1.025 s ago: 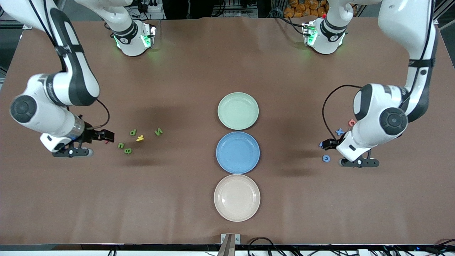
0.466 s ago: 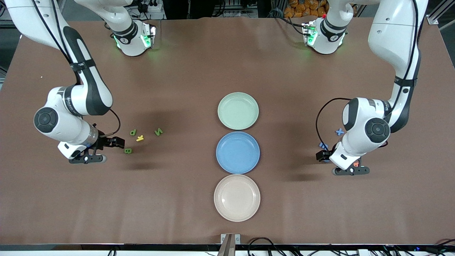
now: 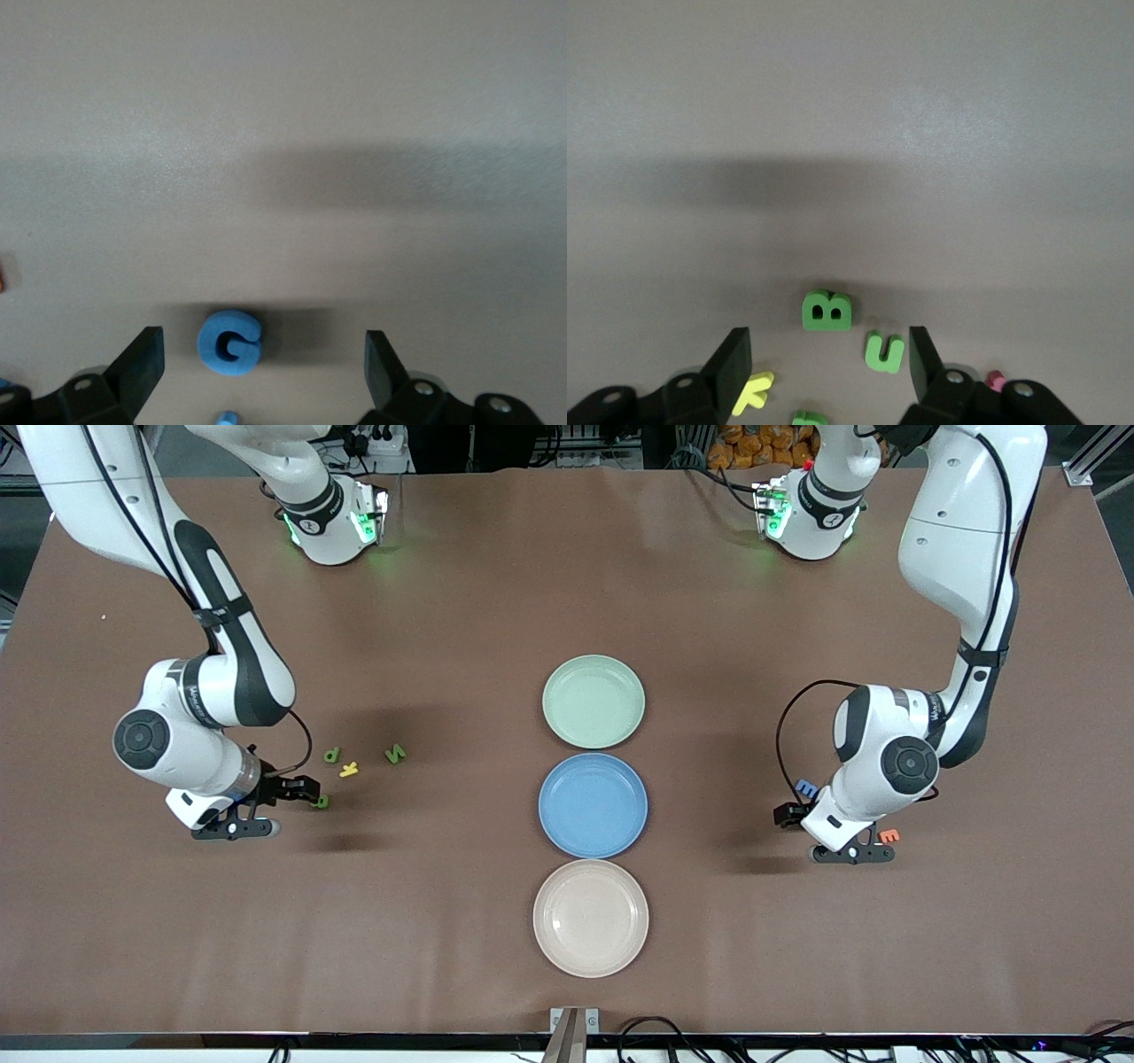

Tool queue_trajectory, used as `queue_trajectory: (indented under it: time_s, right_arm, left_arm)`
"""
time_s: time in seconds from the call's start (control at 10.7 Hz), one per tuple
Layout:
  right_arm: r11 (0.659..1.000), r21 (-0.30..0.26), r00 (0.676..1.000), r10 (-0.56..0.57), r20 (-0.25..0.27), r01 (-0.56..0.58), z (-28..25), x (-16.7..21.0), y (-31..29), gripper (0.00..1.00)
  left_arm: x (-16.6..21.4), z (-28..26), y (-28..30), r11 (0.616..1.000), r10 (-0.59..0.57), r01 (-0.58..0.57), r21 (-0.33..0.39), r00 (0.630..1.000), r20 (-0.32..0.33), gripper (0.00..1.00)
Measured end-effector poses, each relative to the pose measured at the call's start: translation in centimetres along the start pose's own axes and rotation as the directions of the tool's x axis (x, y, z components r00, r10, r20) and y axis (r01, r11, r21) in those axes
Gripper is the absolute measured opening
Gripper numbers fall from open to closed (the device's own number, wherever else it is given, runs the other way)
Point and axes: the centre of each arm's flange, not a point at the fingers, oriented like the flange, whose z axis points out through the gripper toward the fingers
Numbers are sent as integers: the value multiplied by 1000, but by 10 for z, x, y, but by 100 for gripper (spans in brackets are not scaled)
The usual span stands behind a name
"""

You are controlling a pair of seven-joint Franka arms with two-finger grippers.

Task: Sort letters by color into matching plates
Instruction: 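Lower the left gripper onto blue G while the right gripper lowers onto green B, then close the left gripper on blue G while the right gripper grasps green B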

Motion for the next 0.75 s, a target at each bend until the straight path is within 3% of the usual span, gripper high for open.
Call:
queue_trajectory:
  time_s: [0.09,0.75]
  right_arm:
    - [1000,1,1000,1,-3,-1,6,1,0,73]
    - [1000,4,1000,9,-23,-9,35,1,5,66]
  left_arm:
    - [0,3,-5,1000,21,-21,2,1000,5,100]
    - [0,17,-26,997,80,-80,3,996,25,100]
